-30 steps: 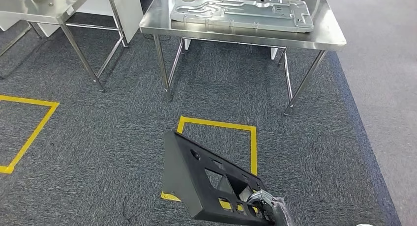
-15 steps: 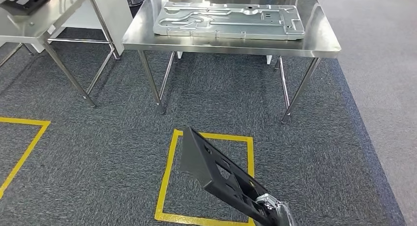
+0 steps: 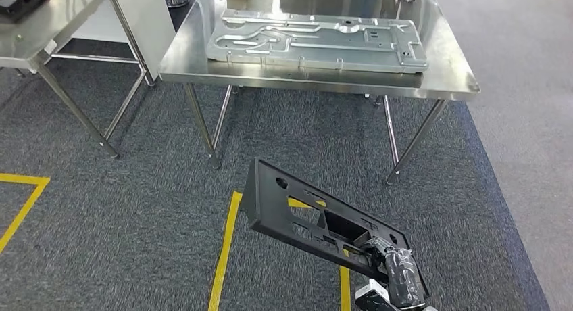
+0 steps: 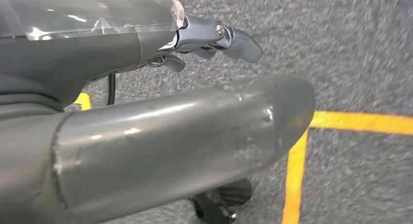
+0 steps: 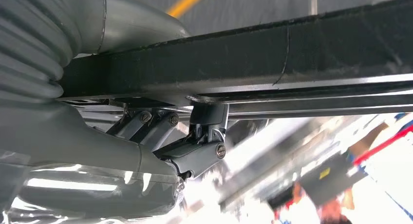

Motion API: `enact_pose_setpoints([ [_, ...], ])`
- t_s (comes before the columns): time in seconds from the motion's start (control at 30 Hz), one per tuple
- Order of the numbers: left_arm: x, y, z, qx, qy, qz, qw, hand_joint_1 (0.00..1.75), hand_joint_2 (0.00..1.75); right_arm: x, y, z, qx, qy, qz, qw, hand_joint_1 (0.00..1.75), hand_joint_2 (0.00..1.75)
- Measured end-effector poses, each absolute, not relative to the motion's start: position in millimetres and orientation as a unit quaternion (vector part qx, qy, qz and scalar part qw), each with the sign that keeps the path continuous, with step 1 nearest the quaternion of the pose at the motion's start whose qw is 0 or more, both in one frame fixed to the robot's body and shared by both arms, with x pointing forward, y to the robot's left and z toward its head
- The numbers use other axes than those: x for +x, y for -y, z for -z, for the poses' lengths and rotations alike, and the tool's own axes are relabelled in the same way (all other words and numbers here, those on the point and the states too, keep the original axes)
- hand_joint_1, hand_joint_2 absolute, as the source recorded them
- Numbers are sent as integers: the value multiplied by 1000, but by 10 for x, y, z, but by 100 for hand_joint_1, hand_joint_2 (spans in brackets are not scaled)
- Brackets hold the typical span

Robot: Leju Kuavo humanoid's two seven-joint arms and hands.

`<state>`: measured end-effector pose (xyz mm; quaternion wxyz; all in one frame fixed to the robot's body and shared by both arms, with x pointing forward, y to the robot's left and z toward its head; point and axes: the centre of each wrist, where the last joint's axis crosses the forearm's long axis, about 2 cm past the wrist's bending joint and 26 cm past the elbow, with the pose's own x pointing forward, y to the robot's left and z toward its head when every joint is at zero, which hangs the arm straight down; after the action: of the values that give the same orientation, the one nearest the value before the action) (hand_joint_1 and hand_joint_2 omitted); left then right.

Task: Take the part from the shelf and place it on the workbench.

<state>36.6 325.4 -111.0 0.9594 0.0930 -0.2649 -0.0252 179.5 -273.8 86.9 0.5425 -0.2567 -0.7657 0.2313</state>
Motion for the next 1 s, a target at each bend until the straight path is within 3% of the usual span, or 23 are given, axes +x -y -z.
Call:
enact_pose_setpoints([
  [0.13,336,-3261,1113,90,262,33,960,0,0,2065,2795,-1005,-297,763,-235,524,175,175],
  [0.43,535,-3355,1084,89,270,54,957,0,0,3215,2681,-1718,-375,768,-276,439,175,175],
  [0.77,378,-3428,1096,90,248,55,963,0,0,3548,2440,-1951,-386,751,-355,401,175,175],
  [1.0,512,-3449,1079,93,266,55,958,0,0,3656,2316,-2132,-386,754,-372,379,175,175],
])
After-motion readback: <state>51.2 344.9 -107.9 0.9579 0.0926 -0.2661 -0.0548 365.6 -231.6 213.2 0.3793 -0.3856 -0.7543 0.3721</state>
